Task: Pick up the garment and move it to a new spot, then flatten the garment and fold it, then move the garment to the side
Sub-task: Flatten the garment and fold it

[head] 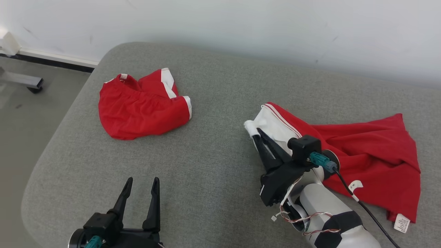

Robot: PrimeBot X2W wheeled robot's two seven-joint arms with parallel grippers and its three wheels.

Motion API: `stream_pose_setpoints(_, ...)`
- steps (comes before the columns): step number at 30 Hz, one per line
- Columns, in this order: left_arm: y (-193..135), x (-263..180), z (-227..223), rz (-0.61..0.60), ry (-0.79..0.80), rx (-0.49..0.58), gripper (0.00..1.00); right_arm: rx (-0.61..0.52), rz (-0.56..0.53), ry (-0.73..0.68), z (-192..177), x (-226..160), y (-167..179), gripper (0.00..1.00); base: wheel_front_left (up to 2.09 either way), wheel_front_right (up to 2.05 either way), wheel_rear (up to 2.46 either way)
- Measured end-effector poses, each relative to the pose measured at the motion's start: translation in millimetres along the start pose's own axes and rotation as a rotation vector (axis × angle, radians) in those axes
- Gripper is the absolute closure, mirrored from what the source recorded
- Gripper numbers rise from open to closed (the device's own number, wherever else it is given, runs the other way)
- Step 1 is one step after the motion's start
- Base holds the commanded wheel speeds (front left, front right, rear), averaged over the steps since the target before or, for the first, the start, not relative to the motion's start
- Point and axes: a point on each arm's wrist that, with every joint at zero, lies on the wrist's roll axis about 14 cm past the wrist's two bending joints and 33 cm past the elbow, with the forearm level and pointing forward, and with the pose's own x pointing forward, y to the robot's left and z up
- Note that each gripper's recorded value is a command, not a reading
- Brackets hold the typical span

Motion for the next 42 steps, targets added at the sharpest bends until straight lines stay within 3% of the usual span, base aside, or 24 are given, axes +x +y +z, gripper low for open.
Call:
stream_pose_setpoints(4,3.5,0.0,-1.3,0.015,0.004,-0.002,0.0,0.002,0.017,-0.002,0.3,2.3,4.7,0.0,0.0,0.0,0.0)
stream_pose_setpoints(13,-3.7,3.4,2.2,-0.007,-0.01,-0.003,0.0,-0.022,-0.058,-0.102,30.4,-16.5,-15.6,0.0,0.0,0.0,0.0)
stream_pose_setpoints(24,-18.7,5.3,4.2,-0.057,-0.023,0.006,0.0,-0.11,-0.364,-0.214,57.2,-119.7,-107.6,0.0,0.0,0.0,0.0)
stream_pose_setpoints(28,-23.4,5.3,5.5,-0.074,-0.028,0.009,0.0,-0.11,-0.461,-0.231,55.8,-157.7,-124.7,0.0,0.0,0.0,0.0)
stream_pose_setpoints(34,-26.6,3.0,8.7,-0.087,-0.04,0.019,0.0,-0.093,-0.561,-0.242,46.8,-202.1,-128.8,0.0,0.0,0.0,0.0)
stream_pose_setpoints(42,-27.4,1.6,9.6,-0.092,-0.043,0.025,0.0,-0.06,-0.618,-0.237,33.5,-227.2,-121.9,0.0,0.0,0.0,0.0)
